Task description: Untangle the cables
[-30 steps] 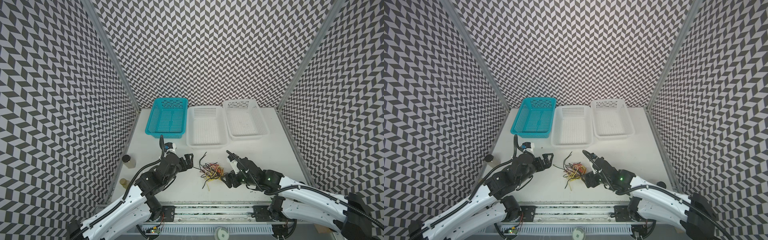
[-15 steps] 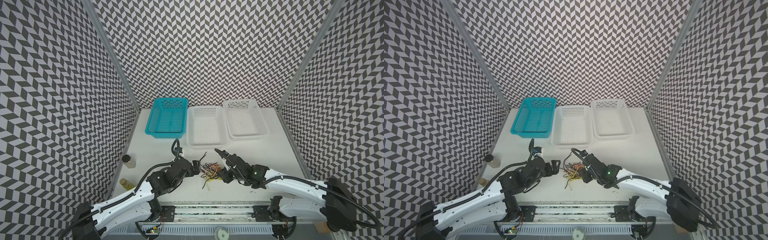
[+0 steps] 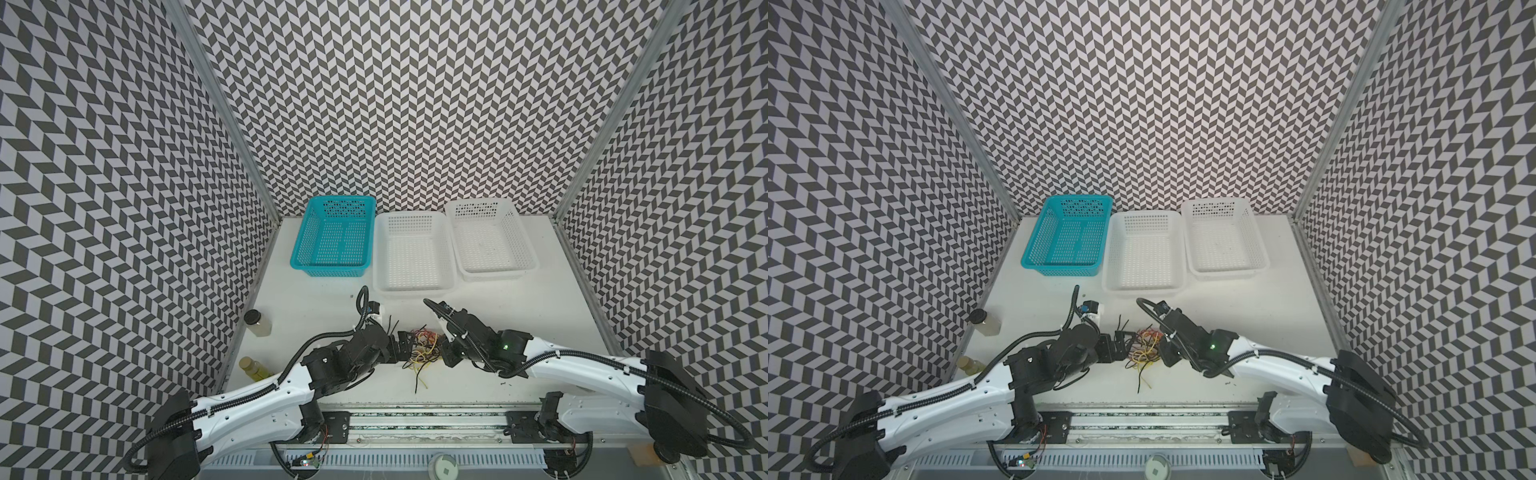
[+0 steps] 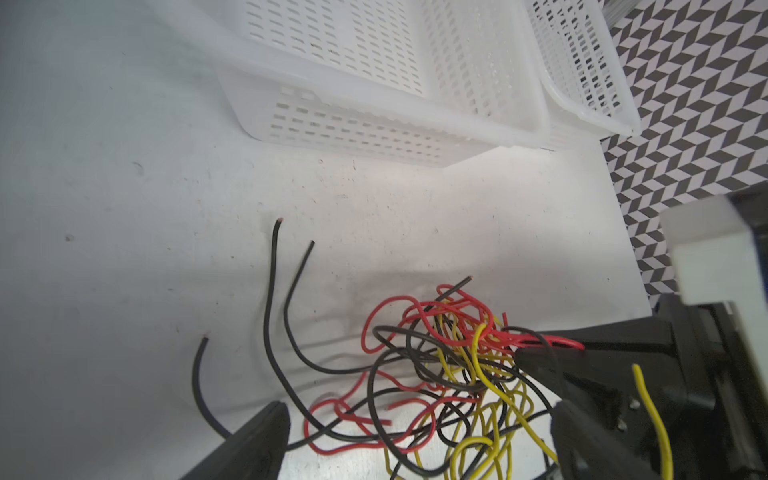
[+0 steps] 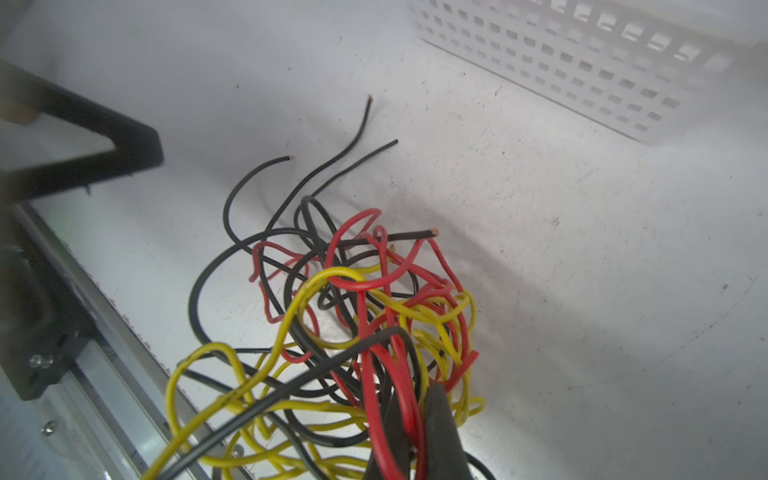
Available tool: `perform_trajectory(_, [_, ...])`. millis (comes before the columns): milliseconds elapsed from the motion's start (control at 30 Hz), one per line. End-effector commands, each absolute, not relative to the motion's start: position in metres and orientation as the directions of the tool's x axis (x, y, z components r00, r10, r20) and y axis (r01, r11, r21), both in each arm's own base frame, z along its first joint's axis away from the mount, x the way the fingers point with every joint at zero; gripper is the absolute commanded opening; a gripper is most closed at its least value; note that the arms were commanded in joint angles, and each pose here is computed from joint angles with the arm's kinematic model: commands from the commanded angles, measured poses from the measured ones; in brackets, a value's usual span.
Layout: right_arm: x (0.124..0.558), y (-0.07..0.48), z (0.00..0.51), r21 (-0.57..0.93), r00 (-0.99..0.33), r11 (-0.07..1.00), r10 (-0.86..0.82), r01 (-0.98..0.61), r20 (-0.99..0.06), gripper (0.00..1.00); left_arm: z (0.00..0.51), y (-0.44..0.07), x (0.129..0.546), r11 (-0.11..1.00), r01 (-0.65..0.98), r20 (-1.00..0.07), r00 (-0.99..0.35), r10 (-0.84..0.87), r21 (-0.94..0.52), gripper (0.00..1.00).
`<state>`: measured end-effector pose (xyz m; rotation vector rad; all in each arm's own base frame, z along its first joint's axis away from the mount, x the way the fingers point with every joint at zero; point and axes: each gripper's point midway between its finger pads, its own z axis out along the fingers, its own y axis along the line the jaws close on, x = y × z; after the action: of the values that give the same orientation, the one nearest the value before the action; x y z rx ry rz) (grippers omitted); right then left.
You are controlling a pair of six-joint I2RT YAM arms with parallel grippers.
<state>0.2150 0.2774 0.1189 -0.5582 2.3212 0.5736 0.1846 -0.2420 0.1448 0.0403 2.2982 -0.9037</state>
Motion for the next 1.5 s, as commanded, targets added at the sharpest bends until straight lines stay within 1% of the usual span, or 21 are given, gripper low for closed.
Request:
perform_trajectory(0, [0.219,0.282,0.146,0.296,-0.641,0.795,-0.147,-0.53,-0.753,0.0,0.148,-0.249,0.175,0.7,0.254,-0.548,-0.804,-0.231,-0.668,1.0])
perform_trajectory(67, [0.217,0.282,0.157,0.324,-0.625,0.776,-0.114,-0.541,-0.772,0.0,0.148,-0.249,0.171,0.676,0.256,-0.538,-0.806,-0.245,-0.691,1.0])
perform_trajectory(267, [0.221,0.268,0.186,0.377,-0.592,0.787,0.018,-0.488,-0.806,0.0,0.151,-0.251,0.159,0.601,0.277,-0.509,-0.821,-0.258,-0.75,1.0])
perform_trajectory(433, [0.22,0.269,0.202,0.422,-0.569,0.755,0.08,-0.502,-0.819,0.0,0.159,-0.256,0.154,0.532,0.302,-0.498,-0.823,-0.274,-0.791,1.0])
perform_trajectory(633, [0.219,0.276,0.197,0.447,-0.579,0.734,0.09,-0.512,-0.81,0.0,0.177,-0.269,0.15,0.432,0.338,-0.482,-0.828,-0.286,-0.836,1.0])
perform_trajectory(733, [0.216,0.281,0.197,0.461,-0.586,0.714,0.088,-0.527,-0.806,0.0,0.182,-0.275,0.148,0.411,0.349,-0.479,-0.834,-0.272,-0.842,1.0])
perform_trajectory(833, [0.217,0.284,0.2,0.464,-0.583,0.706,0.089,-0.535,-0.807,0.0,0.184,-0.279,0.147,0.402,0.361,-0.482,-0.838,-0.255,-0.841,0.96])
perform_trajectory(967, [0.219,0.282,0.201,0.461,-0.576,0.712,0.098,-0.529,-0.812,0.0,0.185,-0.285,0.145,0.398,0.375,-0.486,-0.844,-0.228,-0.837,0.83])
perform_trajectory(1133, [0.216,0.284,0.203,0.465,-0.577,0.7,0.091,-0.543,-0.812,0.0,0.182,-0.289,0.146,0.416,0.377,-0.49,-0.847,-0.207,-0.827,0.58])
perform_trajectory(1267, [0.214,0.28,0.202,0.461,-0.574,0.703,0.093,-0.541,-0.814,0.0,0.181,-0.288,0.147,0.433,0.379,-0.499,-0.842,-0.205,-0.818,0.47])
perform_trajectory(1367, [0.214,0.273,0.202,0.45,-0.568,0.721,0.093,-0.528,-0.817,0.0,0.178,-0.285,0.149,0.471,0.378,-0.511,-0.838,-0.191,-0.797,0.31])
perform_trajectory(1467, [0.215,0.265,0.203,0.439,-0.562,0.739,0.1,-0.511,-0.821,0.0,0.174,-0.282,0.15,0.498,0.375,-0.518,-0.835,-0.184,-0.782,0.2])
